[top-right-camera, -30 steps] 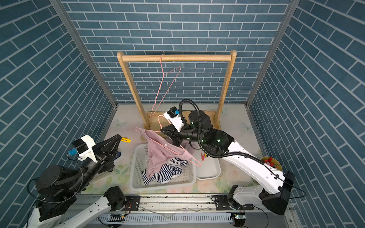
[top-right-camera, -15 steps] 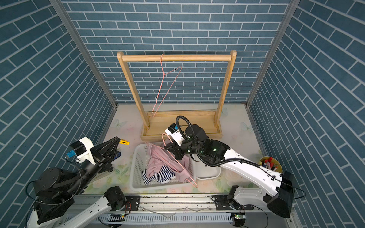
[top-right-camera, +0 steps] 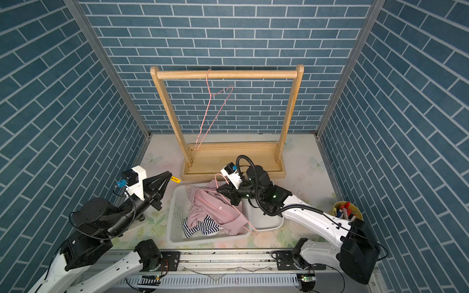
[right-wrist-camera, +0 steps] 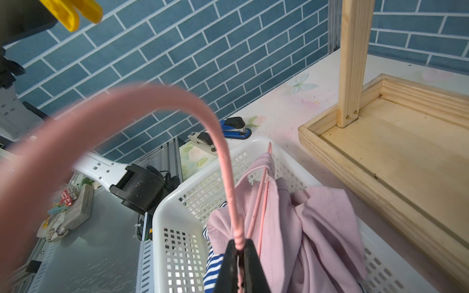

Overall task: Remove the clothespins securing tank tops to the hanger
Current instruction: Place the hanger in the basket.

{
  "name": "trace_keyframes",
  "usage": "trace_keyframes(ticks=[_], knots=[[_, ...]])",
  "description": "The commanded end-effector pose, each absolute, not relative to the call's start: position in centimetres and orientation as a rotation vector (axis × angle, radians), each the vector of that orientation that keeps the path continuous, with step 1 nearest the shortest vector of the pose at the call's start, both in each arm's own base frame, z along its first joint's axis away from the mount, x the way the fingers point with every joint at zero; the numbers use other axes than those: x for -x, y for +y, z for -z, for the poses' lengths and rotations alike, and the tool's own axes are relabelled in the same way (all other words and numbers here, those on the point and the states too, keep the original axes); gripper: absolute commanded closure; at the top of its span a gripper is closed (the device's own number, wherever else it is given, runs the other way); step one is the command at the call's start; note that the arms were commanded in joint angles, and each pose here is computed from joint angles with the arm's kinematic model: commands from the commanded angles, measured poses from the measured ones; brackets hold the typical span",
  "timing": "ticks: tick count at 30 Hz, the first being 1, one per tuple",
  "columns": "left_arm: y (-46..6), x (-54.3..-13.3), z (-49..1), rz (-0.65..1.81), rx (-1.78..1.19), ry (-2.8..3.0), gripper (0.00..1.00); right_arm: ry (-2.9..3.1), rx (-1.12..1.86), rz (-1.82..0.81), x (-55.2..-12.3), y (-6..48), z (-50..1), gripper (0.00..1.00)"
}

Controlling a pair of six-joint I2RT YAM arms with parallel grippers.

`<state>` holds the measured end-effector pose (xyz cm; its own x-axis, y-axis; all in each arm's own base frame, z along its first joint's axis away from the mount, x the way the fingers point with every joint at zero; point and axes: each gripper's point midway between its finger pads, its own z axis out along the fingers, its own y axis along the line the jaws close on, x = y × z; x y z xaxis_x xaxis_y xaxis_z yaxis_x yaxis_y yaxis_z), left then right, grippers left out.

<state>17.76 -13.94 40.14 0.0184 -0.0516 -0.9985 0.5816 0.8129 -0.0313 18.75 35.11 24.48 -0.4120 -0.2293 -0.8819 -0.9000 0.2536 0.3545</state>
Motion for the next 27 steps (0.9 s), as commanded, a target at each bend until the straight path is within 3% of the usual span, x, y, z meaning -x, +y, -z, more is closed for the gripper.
trace_keyframes(ticks=[1, 12, 14, 18, 24, 27], knots=[[-14.9, -18.3, -40.3, 0.539, -0.457, 1.475, 1.0, 1.807, 1.009, -1.195, -20.3, 35.3, -23.6, 1.0], [-18.4, -19.5, -39.3, 0.616, -0.53, 1.511, 1.0, 2.12, 0.885, -0.931, -24.6, 32.5, -18.0, 0.98], [-18.8, -19.8, -39.2, 0.616, -0.536, 1.515, 1.0, 2.128, 0.873, -0.892, -24.6, 31.7, -17.9, 0.83], [-19.6, -20.5, -38.7, 0.607, -0.551, 1.529, 1.0, 2.11, 0.875, -0.865, -24.1, 30.7, -18.7, 0.62], [-20.8, -21.1, -38.6, 0.619, -0.577, 1.539, 1.0, 2.058, 0.889, -0.815, -23.5, 29.4, -20.9, 0.38], [-21.7, -21.0, -38.3, 0.65, -0.611, 1.545, 1.0, 2.02, 0.901, -0.796, -23.0, 28.7, -22.6, 0.35]])
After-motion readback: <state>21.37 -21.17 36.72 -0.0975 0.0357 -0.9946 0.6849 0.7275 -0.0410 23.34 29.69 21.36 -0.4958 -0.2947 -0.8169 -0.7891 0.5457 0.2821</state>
